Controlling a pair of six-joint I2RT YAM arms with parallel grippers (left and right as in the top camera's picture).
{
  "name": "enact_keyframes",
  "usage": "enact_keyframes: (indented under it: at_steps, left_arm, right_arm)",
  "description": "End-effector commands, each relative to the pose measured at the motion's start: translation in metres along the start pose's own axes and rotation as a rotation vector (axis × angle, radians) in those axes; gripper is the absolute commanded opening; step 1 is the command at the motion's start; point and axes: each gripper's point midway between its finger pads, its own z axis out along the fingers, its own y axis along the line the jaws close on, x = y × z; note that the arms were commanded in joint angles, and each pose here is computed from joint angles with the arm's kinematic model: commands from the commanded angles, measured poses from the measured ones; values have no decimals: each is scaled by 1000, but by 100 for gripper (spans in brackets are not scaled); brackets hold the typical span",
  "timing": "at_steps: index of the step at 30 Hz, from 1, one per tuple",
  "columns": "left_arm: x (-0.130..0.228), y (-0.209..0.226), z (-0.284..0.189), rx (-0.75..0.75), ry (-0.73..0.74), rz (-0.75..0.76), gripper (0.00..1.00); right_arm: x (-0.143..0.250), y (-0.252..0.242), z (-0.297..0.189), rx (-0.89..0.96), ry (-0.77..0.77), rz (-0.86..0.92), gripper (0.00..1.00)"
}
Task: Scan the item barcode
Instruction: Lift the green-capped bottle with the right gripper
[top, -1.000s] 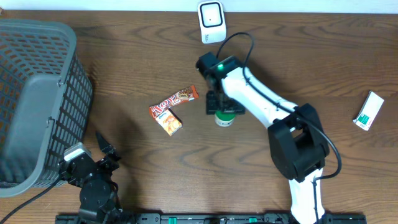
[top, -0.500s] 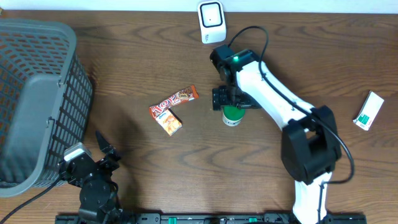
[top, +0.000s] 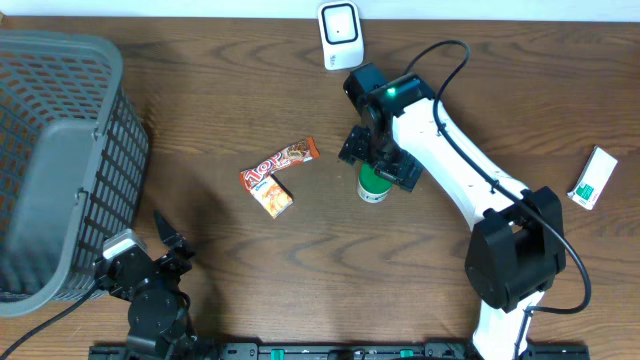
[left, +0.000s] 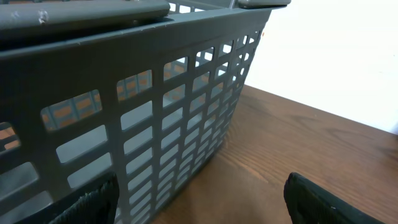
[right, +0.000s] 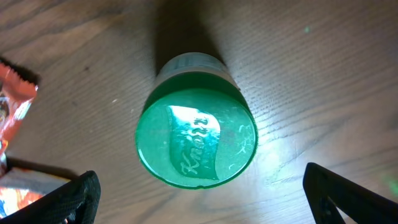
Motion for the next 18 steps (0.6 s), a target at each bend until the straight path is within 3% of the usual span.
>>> enact_keyframes:
  at_steps: [1,18]
  left_arm:
    - [-2,2,0,-13,-6,-8,85]
    - [-2,2,0,-13,-6,-8,85]
  right_arm:
    - [-1,1,2,-6,-9,95,99]
    - [6,-9,49,37,22,135,99]
